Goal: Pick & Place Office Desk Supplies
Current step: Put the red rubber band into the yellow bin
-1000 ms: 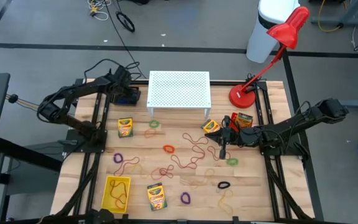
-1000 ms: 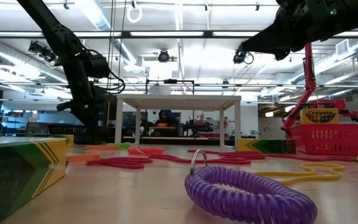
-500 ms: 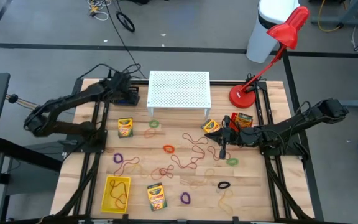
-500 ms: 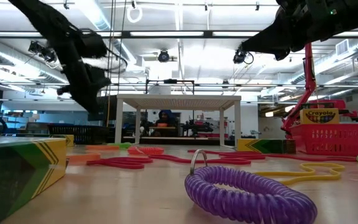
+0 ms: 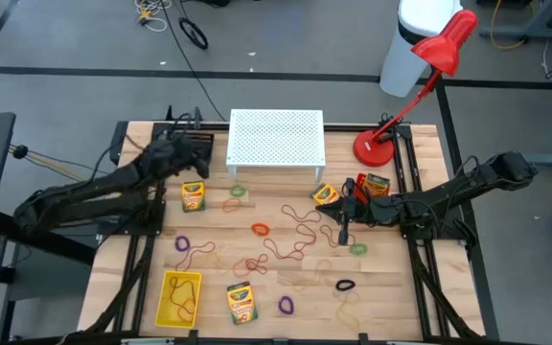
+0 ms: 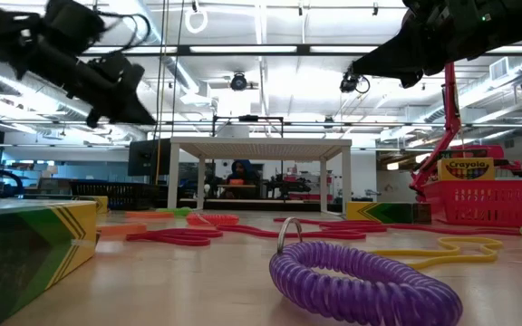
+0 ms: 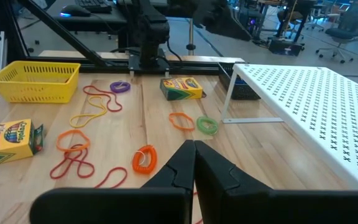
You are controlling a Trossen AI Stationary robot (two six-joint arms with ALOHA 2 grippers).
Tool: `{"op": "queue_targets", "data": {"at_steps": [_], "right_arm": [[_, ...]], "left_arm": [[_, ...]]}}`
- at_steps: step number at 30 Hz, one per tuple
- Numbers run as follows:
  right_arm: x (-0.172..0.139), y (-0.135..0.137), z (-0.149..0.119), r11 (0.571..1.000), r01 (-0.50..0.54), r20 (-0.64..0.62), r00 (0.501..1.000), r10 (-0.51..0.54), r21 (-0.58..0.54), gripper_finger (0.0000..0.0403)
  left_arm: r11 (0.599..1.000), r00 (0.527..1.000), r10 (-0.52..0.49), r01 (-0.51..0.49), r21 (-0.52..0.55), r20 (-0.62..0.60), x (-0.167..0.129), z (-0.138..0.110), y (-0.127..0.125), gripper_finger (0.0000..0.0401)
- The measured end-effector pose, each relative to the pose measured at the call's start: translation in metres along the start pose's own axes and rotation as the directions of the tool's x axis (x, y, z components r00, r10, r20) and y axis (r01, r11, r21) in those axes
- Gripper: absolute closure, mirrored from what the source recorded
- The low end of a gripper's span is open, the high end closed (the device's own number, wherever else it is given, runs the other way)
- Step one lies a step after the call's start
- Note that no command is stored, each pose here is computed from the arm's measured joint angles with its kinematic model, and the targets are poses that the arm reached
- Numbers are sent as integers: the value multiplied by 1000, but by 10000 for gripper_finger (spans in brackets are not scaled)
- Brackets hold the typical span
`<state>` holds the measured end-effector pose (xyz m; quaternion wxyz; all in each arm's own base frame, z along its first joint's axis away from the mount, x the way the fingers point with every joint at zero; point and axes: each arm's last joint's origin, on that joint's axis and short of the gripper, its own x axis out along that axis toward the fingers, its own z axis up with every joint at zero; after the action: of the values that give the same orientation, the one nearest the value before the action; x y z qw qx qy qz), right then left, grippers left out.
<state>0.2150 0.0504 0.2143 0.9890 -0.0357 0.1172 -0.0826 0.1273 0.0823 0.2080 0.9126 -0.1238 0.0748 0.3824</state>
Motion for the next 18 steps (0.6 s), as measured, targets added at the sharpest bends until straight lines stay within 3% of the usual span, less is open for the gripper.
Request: {"op": "queue_targets", "data": {"at_steps": [4, 10, 18], "right_arm": [[0, 0, 0, 1000, 0, 0, 1000, 0, 0, 388], [0, 0, 0, 1000, 0, 0, 1000, 0, 0, 388], [0, 0, 0, 1000, 0, 0, 1000, 0, 0, 388]], "left_arm": [[984, 972, -175, 169, 49, 155, -4, -11, -11, 389], [945, 899, -324, 297, 134, 295, -14, -27, -20, 390], [843, 801, -534, 481, 240, 271, -22, -39, -29, 389]]}}
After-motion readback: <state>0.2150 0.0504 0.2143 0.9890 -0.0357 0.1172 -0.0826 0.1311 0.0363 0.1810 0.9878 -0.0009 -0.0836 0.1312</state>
